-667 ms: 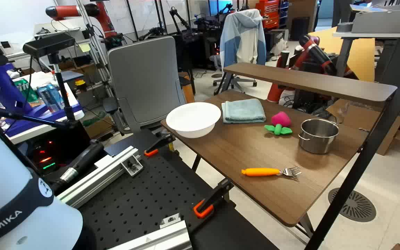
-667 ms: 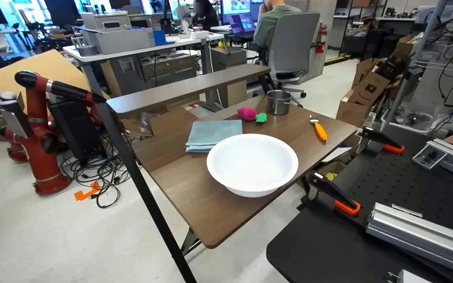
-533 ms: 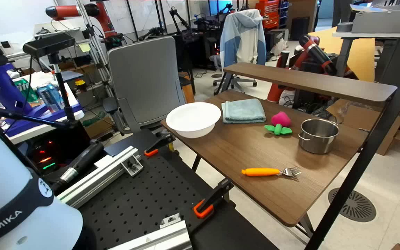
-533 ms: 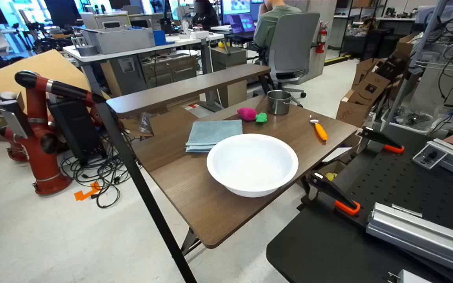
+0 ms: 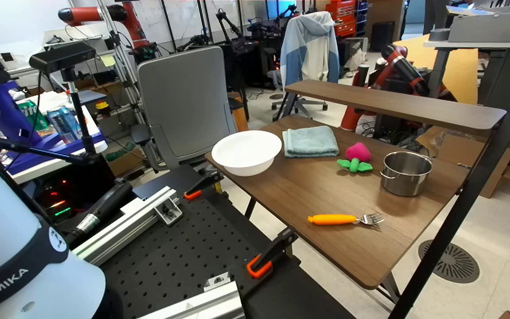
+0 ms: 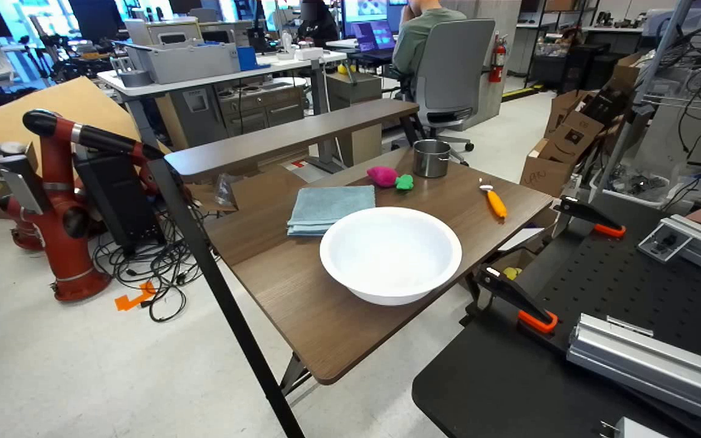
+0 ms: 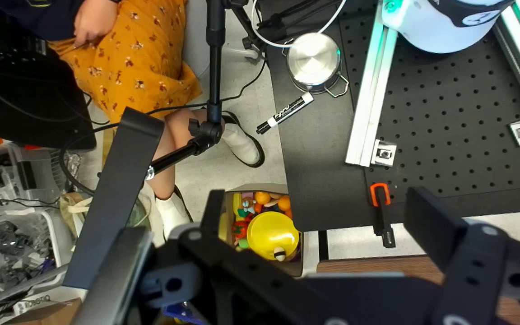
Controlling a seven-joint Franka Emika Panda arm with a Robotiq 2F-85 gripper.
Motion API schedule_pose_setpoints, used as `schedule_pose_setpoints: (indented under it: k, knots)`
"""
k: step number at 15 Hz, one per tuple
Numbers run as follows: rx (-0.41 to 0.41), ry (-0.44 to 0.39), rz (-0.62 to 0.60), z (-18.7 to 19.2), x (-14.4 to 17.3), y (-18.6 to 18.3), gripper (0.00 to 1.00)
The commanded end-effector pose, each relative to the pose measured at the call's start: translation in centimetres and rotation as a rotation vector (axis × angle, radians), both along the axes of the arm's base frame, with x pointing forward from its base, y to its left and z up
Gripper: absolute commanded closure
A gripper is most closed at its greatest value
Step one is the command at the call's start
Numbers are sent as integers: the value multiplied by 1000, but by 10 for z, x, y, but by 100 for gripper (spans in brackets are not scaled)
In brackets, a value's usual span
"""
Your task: Put the maroon object in the white bowl
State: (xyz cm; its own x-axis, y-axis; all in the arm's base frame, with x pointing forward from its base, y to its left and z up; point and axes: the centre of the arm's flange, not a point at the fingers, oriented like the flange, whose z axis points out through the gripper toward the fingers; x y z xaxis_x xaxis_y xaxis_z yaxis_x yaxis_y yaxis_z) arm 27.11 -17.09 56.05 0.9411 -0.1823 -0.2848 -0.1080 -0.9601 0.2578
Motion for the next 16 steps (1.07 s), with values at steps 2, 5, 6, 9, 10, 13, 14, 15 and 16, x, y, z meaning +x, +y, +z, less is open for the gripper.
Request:
schedule_pose_setpoints:
  k: [2, 5, 6, 9, 10, 13, 14, 15, 16]
  knots:
    - [0, 0, 0, 0, 0, 0, 0]
    - [0, 0, 0, 0, 0, 0, 0]
    - [4, -11, -11, -3, 4, 2, 0]
    - [7, -8, -21, -15, 32, 12, 0]
    - [11, -14, -17, -19, 45, 15, 0]
    - [31, -36, -41, -37, 87, 23, 0]
    - [47, -40, -46, -48, 105, 21, 0]
    - [62, -44, -54, -53, 123, 22, 0]
    - [80, -50, -64, -63, 138, 20, 0]
